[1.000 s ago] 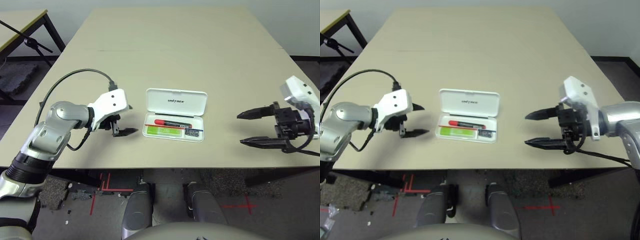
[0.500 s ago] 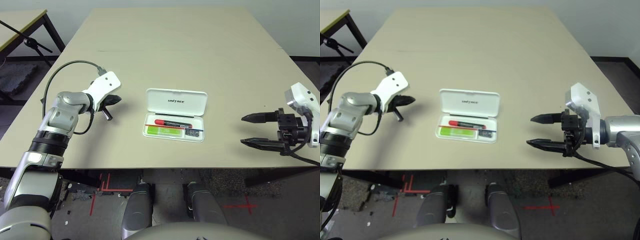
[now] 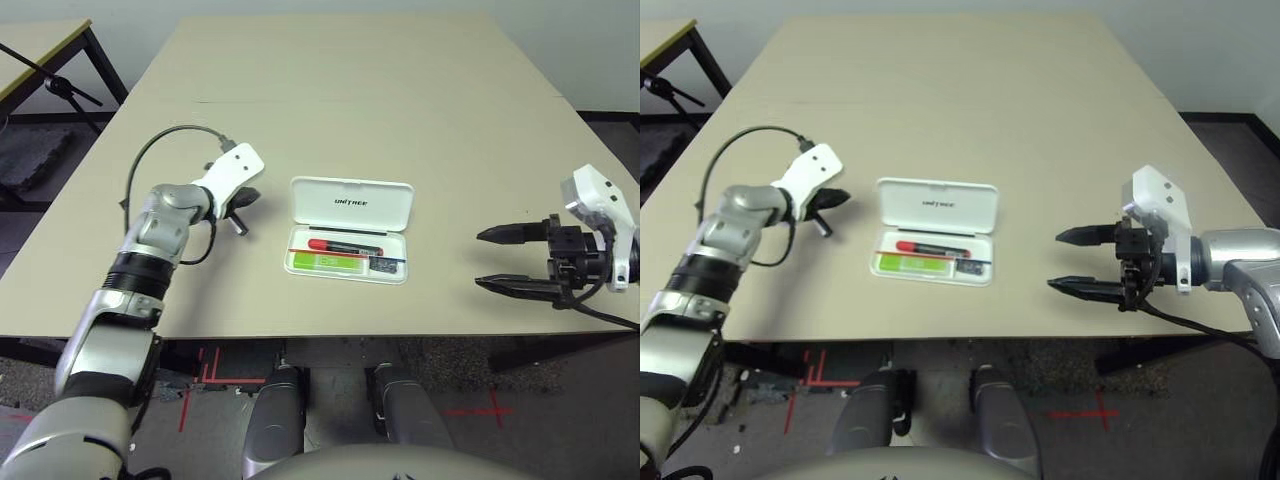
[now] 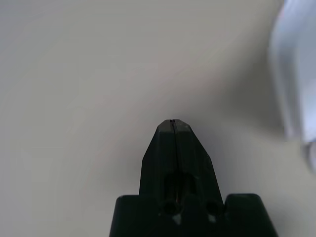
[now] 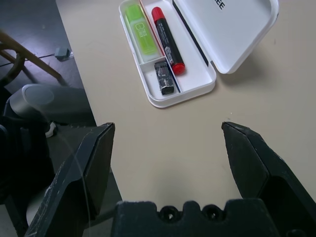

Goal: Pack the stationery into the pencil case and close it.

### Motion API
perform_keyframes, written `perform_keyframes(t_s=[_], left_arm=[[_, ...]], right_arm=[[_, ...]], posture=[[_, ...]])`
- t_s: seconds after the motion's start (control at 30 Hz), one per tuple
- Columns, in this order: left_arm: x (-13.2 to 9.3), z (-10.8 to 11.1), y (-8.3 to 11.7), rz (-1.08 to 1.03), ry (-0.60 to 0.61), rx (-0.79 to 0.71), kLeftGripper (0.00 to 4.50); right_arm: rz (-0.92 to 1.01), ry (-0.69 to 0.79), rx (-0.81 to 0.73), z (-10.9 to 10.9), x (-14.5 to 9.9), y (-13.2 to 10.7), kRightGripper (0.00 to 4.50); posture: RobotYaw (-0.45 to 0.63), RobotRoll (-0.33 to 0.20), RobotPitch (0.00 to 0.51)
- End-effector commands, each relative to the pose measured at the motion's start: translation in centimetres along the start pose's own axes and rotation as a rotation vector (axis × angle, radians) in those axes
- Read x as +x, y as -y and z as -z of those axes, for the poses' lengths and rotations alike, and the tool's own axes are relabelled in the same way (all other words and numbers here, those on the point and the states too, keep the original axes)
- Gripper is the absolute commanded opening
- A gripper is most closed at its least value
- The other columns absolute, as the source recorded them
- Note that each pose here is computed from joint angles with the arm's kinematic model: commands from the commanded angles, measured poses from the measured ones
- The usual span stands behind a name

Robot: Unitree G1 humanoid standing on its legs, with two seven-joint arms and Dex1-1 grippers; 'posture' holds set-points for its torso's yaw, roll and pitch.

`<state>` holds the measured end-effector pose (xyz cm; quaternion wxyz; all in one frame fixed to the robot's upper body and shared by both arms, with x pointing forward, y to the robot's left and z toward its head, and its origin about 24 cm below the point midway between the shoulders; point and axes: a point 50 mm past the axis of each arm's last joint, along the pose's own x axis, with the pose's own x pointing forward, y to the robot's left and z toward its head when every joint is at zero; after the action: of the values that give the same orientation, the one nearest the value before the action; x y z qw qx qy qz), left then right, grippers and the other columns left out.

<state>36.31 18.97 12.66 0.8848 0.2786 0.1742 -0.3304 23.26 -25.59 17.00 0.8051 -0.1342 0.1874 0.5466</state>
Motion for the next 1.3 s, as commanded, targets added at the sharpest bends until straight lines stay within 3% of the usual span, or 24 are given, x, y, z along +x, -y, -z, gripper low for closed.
perform_keyframes(t_s=[0.03, 0.2, 0.9, 1.1, 1.3], left_arm=[[0.7, -0.2, 0.8, 0.045, 0.015, -0.02, 0.05], [0.9, -1.0, 1.6, 0.115, 0.054, -0.039, 0.05], [-2.6, -2.5, 4.0, 0.419, 0.158, 0.093, 0.05], [-2.8, -3.3, 5.8, 0.489, 0.177, 0.139, 0.05], [-2.4, -2.3, 7.9, 0.552, 0.135, 0.173, 0.05]], right_arm=[[-0.012, -0.011, -0.012, 0.1, 0.5, 0.0, 4.5], [-0.002, -0.016, -0.014, 0.2, 0.3, -0.1, 4.5], [0.005, -0.042, -0.037, 0.7, 0.9, 0.5, 4.5], [0.0, -0.06, -0.05, 0.9, 1.2, 0.7, 4.5], [-0.004, -0.063, -0.056, 1.0, 1.6, 0.9, 4.5]], posture=[[-0.08, 0.0, 0.118], [-0.09, 0.0, 0.116], [-0.08, 0.0, 0.111], [-0.07, 0.0, 0.107], [-0.07, 0.0, 0.103]])
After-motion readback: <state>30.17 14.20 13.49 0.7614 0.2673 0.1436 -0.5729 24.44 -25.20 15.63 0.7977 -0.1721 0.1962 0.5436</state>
